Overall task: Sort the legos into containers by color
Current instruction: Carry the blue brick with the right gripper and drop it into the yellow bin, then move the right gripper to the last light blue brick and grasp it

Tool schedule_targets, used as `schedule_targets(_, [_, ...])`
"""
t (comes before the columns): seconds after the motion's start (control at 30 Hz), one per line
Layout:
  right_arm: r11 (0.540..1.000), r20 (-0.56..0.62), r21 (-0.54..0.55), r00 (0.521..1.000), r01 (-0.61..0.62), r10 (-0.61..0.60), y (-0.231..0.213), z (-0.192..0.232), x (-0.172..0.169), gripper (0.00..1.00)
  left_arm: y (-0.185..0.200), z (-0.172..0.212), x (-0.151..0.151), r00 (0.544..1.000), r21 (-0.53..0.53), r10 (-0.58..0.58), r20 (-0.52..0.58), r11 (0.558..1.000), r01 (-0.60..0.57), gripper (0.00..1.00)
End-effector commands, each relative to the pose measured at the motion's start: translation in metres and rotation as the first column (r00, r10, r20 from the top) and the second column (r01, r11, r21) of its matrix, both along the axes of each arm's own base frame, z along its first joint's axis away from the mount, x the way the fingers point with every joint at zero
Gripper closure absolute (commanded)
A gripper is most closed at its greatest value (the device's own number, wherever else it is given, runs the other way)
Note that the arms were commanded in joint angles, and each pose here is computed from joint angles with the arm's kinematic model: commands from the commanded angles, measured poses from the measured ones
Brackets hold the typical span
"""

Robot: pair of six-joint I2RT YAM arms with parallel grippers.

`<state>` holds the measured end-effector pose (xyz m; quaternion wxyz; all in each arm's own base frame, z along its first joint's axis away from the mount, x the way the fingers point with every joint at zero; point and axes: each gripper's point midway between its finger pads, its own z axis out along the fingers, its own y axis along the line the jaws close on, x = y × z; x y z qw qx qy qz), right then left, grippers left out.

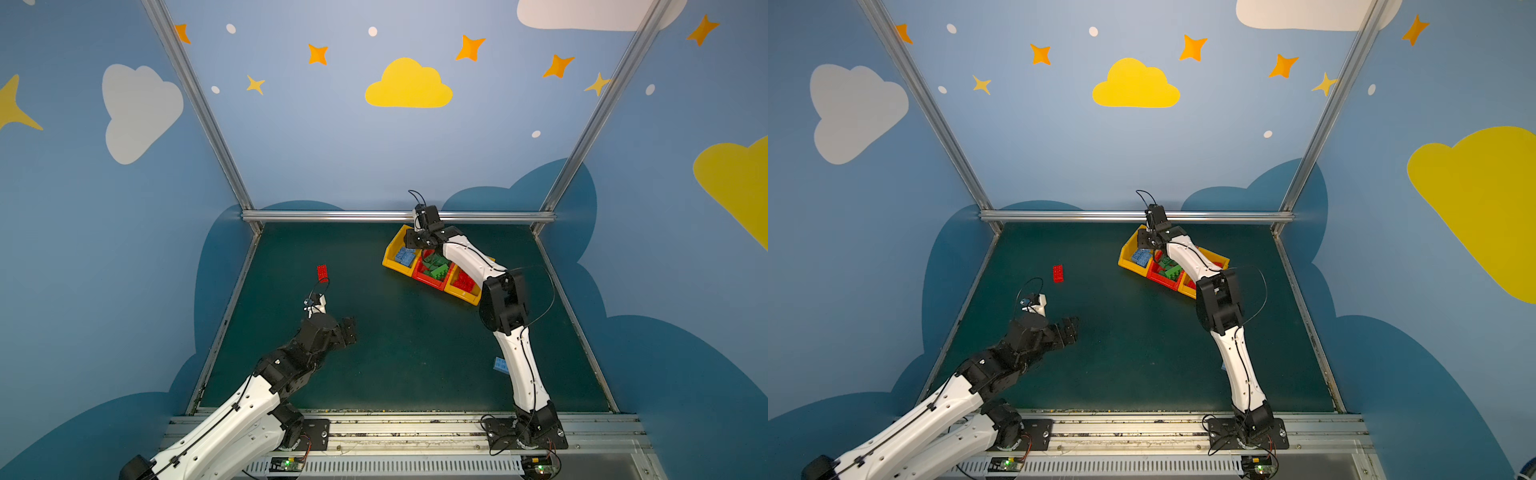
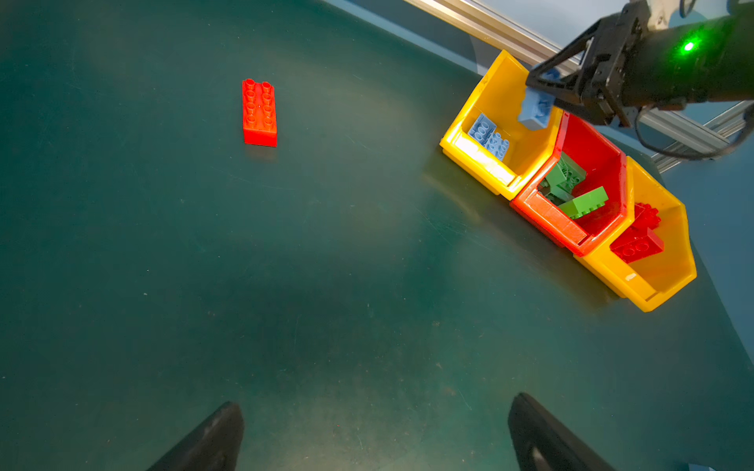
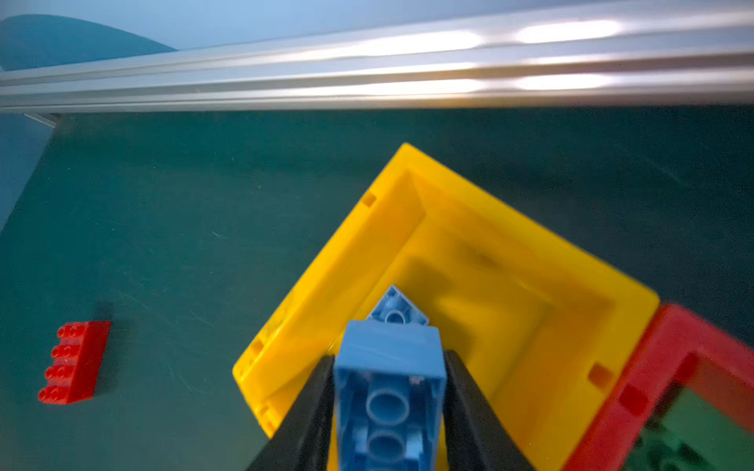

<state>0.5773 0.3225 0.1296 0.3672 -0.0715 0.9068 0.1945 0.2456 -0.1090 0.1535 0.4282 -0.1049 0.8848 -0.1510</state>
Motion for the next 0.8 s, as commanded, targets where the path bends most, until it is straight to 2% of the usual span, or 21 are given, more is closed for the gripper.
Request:
schedule_targets(0.0, [0.998, 0.044, 0.048, 0.998, -0.051, 0.049, 0.007, 0.033, 0.004, 0.38, 0.0, 0.016, 0.003, 0.999, -0.014, -0.001, 0.035, 1.0, 0.002, 0.0])
schedule_targets(0.07, [0.996, 0.059, 0.063, 0.996, -0.066, 0.062, 0.007, 0.048, 0.001, 0.28, -0.001, 0.018, 0.002, 0.999, -0.021, -0.007, 0.034, 1.0, 0.007, 0.0])
schedule_targets(0.1, [0.995, 0.067, 0.065, 0.995, -0.072, 0.067, 0.006, 0.057, -0.002, 0.26, -0.002, 0.019, 0.002, 0.999, -0.029, -0.011, 0.035, 1.0, 0.012, 0.0])
schedule_targets(0.23, [0.995, 0.048, 0.066, 0.996, -0.072, 0.069, -0.005, 0.08, -0.028, 0.25, -0.007, 0.021, -0.001, 0.998, -0.063, -0.031, 0.048, 0.997, 0.034, 0.0])
schedule_targets(0.4, [1.0, -0.008, 0.015, 1.0, -0.026, 0.026, -0.044, 0.087, -0.087, 0.23, -0.023, 0.023, -0.005, 0.993, -0.132, -0.106, 0.057, 0.985, 0.113, 0.0])
schedule_targets(0.6, [0.993, -0.093, -0.111, 0.994, 0.045, -0.055, -0.104, 0.062, -0.17, 0.16, -0.044, 0.022, -0.011, 0.981, -0.2, -0.191, 0.039, 0.96, 0.195, 0.0])
schedule_targets(0.77, [0.952, -0.187, -0.251, 0.956, 0.177, -0.227, -0.168, 0.026, -0.236, 0.09, -0.058, 0.02, -0.014, 0.972, -0.238, -0.232, 0.044, 0.942, 0.235, 0.0])
